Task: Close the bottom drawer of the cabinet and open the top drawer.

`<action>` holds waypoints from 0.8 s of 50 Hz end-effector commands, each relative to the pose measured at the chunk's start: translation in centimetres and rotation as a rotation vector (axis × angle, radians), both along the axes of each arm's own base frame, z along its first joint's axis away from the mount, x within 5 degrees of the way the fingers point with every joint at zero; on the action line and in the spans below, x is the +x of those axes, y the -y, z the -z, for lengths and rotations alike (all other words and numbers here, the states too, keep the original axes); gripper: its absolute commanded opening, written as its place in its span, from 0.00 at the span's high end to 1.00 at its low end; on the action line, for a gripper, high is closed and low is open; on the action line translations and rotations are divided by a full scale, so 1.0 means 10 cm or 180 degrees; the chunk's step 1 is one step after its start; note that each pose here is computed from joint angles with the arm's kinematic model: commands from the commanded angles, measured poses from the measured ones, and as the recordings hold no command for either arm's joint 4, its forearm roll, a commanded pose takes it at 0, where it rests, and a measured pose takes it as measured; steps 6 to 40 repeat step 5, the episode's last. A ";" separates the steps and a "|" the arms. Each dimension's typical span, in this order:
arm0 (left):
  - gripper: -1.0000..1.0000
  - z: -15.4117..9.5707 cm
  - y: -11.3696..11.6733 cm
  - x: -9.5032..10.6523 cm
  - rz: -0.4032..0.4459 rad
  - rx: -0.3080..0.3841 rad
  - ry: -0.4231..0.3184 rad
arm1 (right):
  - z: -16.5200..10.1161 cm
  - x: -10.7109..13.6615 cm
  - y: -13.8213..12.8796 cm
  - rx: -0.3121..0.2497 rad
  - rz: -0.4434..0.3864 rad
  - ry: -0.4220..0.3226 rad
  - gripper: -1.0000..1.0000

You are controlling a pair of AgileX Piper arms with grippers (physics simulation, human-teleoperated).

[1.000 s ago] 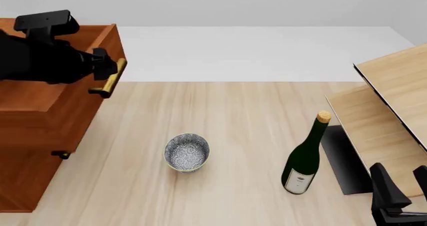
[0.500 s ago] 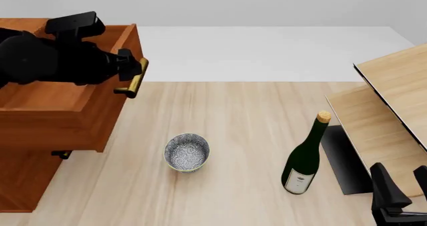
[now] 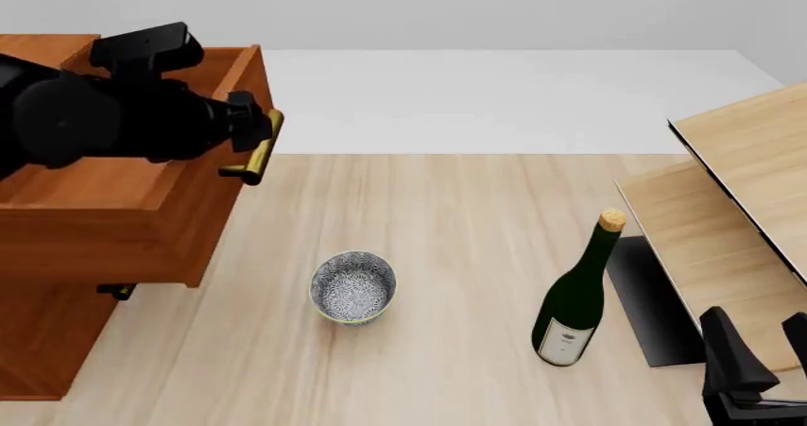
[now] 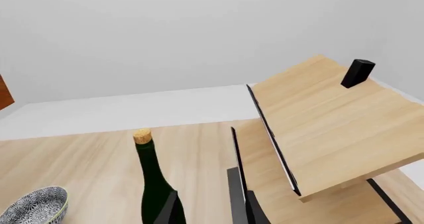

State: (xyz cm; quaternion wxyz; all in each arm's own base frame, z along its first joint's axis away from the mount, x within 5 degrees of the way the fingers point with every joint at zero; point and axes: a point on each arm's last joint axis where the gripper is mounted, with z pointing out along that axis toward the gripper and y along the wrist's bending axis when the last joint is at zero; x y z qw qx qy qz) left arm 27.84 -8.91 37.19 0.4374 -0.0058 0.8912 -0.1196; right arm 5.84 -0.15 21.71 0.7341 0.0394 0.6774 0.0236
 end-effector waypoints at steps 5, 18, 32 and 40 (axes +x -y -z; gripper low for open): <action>0.00 -0.02 0.43 -0.10 0.0420 -0.0306 -0.0008 | 0.00 0.00 0.00 0.0000 -0.0003 0.0000 0.00; 0.00 -0.02 0.43 -0.10 0.0420 -0.0306 -0.0008 | 0.00 0.00 0.00 0.0000 -0.0003 0.0000 0.00; 0.00 -0.02 0.43 -0.10 0.0420 -0.0306 -0.0008 | 0.00 0.00 0.00 0.0000 -0.0003 0.0000 0.00; 0.00 -0.02 0.43 -0.10 0.0420 -0.0306 -0.0008 | 0.00 0.00 0.00 0.0000 -0.0003 0.0000 0.00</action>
